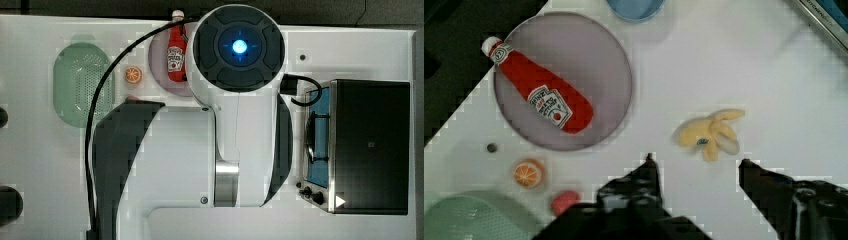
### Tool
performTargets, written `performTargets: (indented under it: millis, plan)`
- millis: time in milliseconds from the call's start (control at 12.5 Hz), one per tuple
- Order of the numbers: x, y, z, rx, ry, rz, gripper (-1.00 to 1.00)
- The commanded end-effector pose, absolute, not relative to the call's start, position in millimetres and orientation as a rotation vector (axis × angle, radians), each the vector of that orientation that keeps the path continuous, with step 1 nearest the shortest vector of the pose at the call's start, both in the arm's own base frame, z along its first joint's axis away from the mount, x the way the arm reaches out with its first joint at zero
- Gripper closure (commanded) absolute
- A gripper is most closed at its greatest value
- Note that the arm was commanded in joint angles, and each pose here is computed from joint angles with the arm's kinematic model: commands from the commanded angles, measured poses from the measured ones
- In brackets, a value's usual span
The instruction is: Pick Banana and place it in mug.
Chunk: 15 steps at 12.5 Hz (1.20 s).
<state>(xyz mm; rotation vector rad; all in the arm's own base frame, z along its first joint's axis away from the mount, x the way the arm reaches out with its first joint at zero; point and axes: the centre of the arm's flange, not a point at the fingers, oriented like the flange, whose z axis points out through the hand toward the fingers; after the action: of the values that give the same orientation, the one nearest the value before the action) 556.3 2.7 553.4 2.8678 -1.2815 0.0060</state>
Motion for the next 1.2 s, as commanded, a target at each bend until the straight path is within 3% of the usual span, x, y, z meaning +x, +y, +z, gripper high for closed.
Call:
performTargets:
  millis: [80,240,480,720,1200]
  plan:
    - [466,-31,618,2.837,-1.329,-0.034,-0.59]
    - [466,-30,613,2.834,-1.325,-0.049,-0.99]
    - [470,-29,577,2.819,-1.313,-0.112,-1.0]
    - [479,-28,514,2.819,-1.293,-0.135,-1.0]
    - [484,-31,379,2.891,-1.188,-0.048,-1.0]
